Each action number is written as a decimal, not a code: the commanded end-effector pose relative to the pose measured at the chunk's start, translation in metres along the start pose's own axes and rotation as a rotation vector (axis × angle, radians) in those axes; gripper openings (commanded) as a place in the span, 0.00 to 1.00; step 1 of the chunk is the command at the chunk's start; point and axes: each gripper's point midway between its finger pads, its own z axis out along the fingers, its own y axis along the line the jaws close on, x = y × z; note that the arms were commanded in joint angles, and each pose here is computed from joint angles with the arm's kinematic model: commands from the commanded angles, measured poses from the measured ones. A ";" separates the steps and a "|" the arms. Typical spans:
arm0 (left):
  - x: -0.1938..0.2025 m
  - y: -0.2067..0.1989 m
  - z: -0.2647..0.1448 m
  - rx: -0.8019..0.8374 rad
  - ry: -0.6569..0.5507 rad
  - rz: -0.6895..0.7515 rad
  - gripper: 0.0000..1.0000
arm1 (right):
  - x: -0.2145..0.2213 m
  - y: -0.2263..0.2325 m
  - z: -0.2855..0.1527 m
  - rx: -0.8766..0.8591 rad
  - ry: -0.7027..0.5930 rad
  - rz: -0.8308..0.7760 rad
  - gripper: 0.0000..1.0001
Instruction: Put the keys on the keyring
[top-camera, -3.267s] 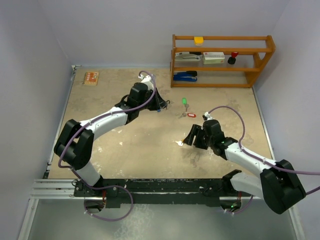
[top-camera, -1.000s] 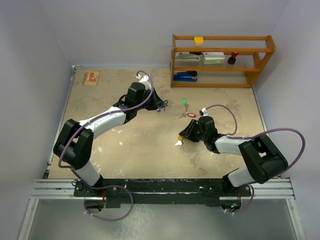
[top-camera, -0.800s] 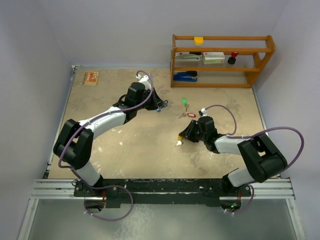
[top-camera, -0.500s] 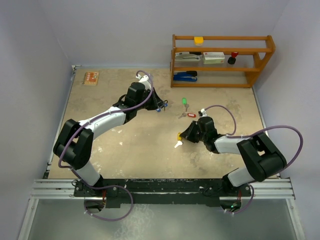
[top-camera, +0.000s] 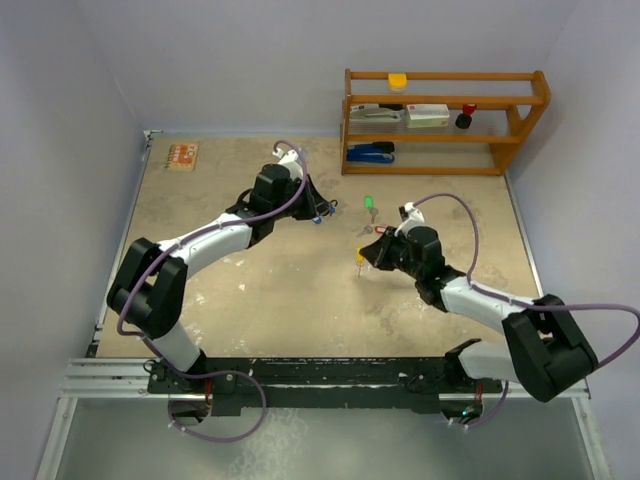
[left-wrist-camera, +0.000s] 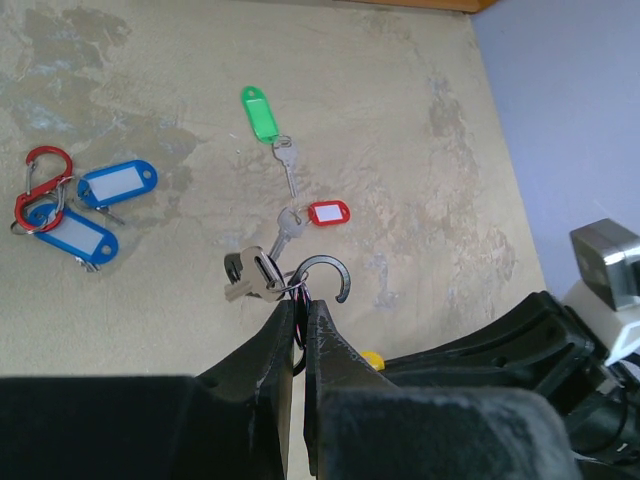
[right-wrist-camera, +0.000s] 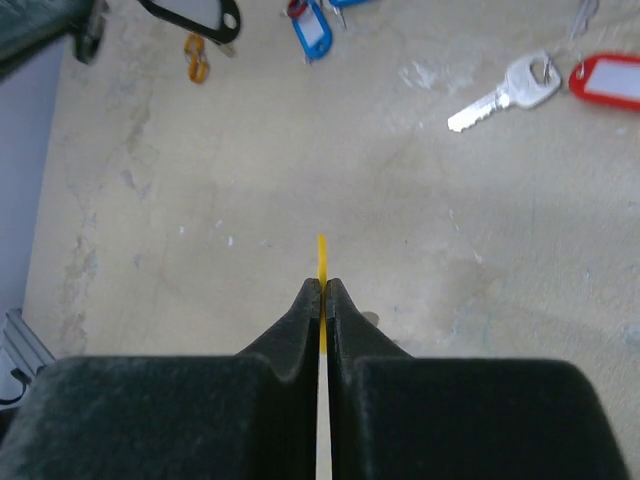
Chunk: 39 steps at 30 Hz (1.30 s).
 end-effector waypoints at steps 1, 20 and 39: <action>-0.011 -0.014 0.002 0.079 -0.035 -0.005 0.00 | -0.056 0.027 -0.006 -0.044 -0.164 -0.123 0.00; 0.007 -0.049 0.020 0.155 0.038 0.029 0.00 | -0.149 0.055 -0.022 0.054 -0.387 -0.255 0.00; 0.007 -0.063 0.019 0.163 0.026 0.040 0.00 | -0.161 0.039 -0.016 0.159 -0.423 -0.228 0.00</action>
